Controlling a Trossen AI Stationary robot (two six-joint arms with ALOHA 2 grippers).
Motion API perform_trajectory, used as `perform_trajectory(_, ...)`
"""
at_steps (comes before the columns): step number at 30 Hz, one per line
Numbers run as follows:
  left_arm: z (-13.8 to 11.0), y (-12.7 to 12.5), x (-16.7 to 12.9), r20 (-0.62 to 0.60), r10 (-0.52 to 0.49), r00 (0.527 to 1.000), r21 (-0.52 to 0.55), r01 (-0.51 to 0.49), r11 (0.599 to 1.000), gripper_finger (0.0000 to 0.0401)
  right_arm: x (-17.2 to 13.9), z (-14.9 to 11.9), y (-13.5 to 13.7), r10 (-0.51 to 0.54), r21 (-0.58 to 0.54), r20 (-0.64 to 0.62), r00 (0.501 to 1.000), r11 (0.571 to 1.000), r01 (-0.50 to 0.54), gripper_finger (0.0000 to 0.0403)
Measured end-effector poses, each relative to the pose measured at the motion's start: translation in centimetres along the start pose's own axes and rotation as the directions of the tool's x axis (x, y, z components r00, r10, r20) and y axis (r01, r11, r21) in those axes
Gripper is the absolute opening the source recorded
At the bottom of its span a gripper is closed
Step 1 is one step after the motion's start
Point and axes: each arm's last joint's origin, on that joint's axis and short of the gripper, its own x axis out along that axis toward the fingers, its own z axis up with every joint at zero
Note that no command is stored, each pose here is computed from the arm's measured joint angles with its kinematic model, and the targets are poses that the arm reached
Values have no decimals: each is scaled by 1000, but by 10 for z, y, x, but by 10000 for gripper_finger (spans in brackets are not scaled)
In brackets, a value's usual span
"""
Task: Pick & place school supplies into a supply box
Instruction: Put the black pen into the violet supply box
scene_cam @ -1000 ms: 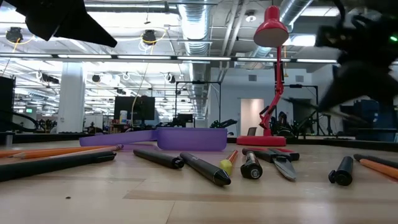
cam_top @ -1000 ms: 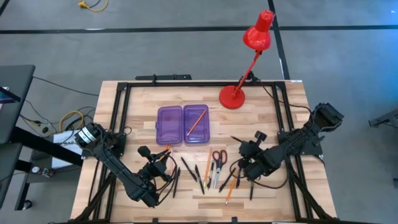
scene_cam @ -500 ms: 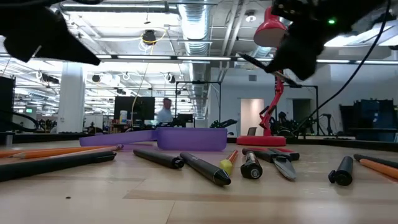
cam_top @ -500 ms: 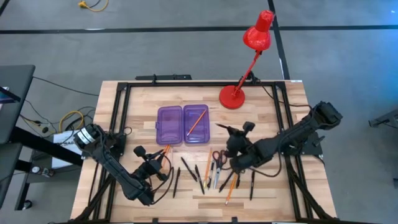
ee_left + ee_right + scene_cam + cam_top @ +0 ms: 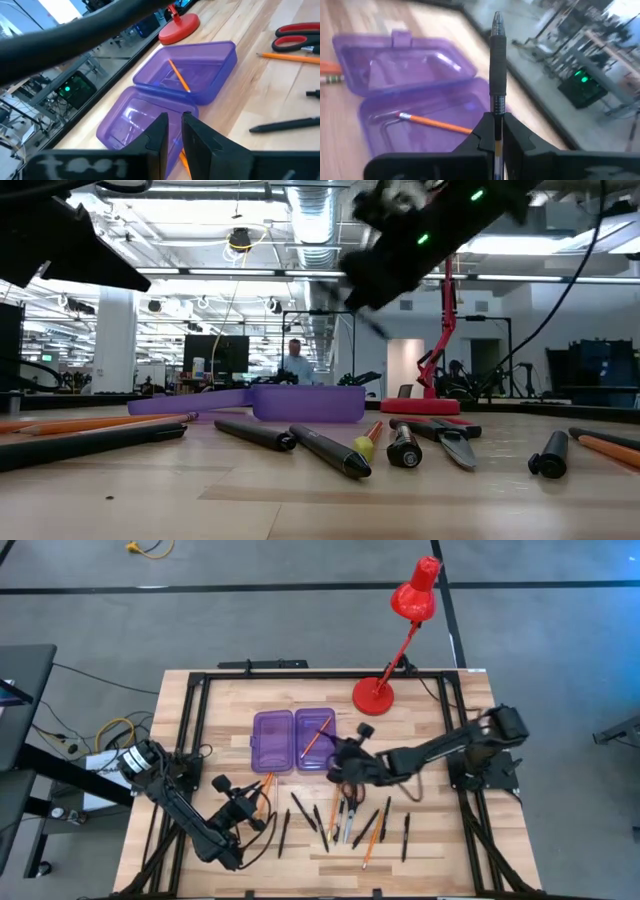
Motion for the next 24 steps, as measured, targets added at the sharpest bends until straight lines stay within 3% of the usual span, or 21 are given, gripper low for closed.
perform_trajectory(7,-1,0,-3,-5,-8,1000,2,8,1000,44,48,8,15,39,94,-69,997,995,-33,0)
perform_trajectory(15,-1,0,-3,-4,-9,1000,-5,9,1000,44,84,15,-12,141,364,-234,962,930,-48,0)
perform_trajectory(24,-1,0,-3,3,-11,1000,-6,11,1000,44,86,13,-14,165,393,-241,956,918,-59,0)
